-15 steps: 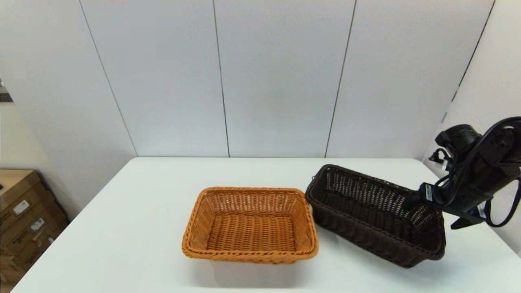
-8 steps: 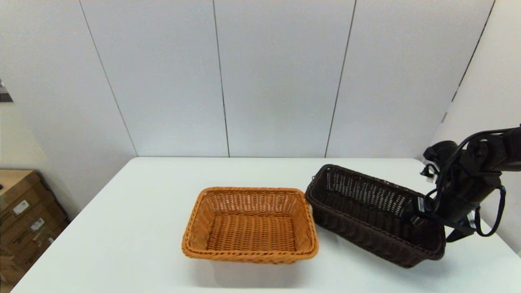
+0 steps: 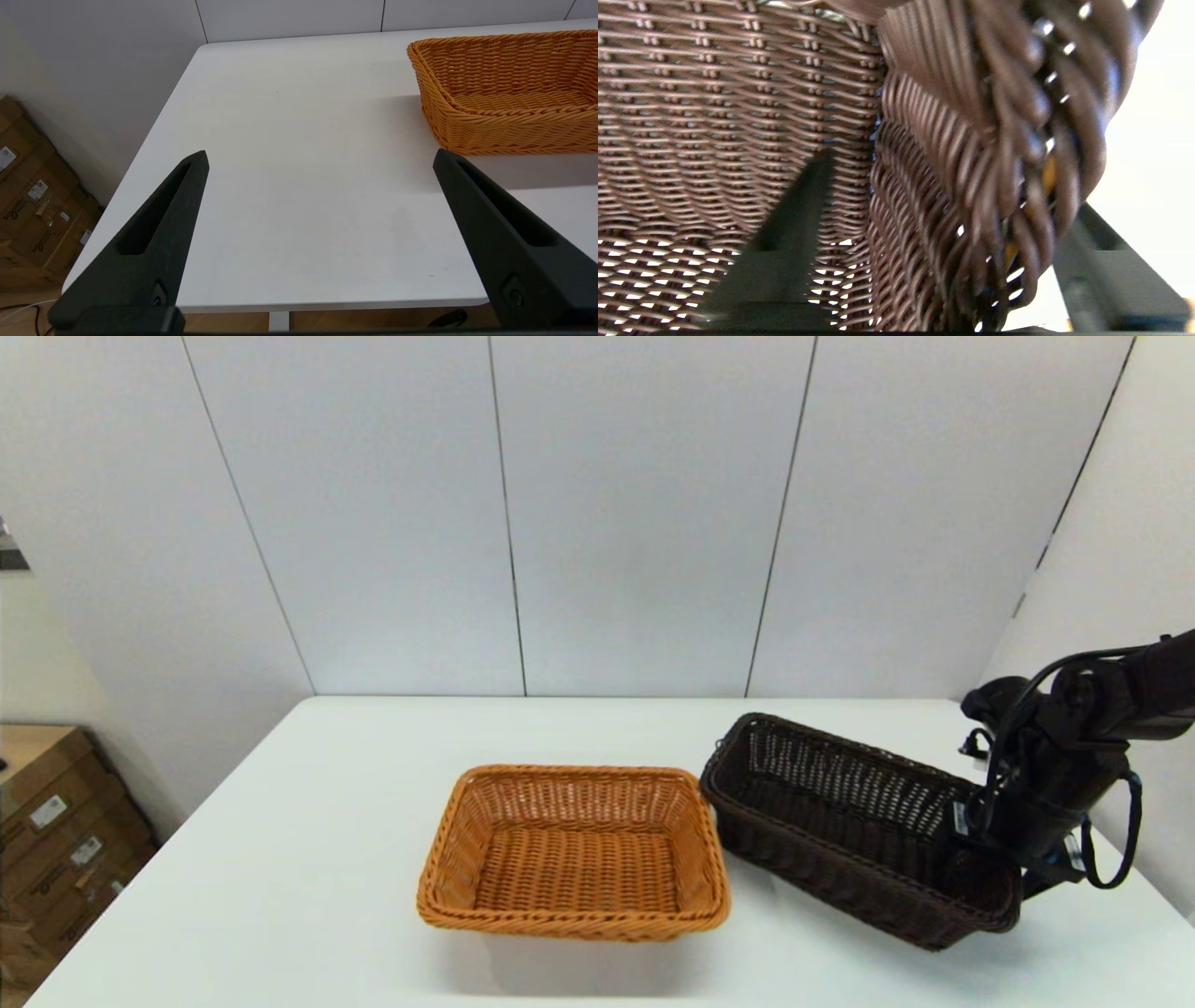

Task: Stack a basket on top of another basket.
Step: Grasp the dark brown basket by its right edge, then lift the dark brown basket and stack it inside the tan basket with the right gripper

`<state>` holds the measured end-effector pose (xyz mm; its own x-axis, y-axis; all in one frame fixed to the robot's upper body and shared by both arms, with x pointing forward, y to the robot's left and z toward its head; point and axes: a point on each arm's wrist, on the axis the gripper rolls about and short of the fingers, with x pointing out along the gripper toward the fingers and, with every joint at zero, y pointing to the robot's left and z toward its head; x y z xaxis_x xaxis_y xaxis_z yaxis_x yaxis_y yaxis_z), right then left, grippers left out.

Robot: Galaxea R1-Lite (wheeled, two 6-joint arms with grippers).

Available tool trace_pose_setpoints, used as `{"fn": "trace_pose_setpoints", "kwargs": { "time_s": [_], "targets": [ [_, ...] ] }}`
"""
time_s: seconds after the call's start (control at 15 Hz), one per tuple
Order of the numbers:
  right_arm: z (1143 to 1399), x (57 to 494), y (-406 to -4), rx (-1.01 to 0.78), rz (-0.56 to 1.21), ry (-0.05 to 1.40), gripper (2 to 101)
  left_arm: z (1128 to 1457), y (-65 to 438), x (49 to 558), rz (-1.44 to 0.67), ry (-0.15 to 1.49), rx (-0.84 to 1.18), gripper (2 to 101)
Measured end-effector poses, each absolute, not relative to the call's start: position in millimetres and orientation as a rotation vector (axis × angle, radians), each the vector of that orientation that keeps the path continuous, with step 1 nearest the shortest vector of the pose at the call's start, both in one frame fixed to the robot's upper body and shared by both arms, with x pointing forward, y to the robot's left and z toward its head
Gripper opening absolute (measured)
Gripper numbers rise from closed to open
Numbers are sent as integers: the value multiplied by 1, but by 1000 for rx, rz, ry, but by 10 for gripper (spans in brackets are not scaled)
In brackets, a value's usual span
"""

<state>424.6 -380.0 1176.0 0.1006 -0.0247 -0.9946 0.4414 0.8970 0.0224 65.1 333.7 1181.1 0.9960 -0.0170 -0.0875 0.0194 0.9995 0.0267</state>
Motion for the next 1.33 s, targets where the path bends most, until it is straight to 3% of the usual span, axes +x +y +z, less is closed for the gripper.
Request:
{"fn": "trace_pose_setpoints", "kwargs": {
  "time_s": [0.27, 0.33, 0.87, 1.33],
  "targets": [
    [1176, 424, -382, 362, -363, 1436, 429, 1181, 334, 65, -18, 87, 28, 977],
    [1177, 424, -383, 369, -357, 1434, 214, 1181, 334, 65, -18, 87, 28, 978],
    [1191, 430, -395, 403, -379, 1371, 202, 1181, 334, 65, -18, 87, 28, 978],
    [1256, 431, -433, 563, -315, 1196, 191, 1181, 334, 65, -18, 87, 28, 978]
  ]
}}
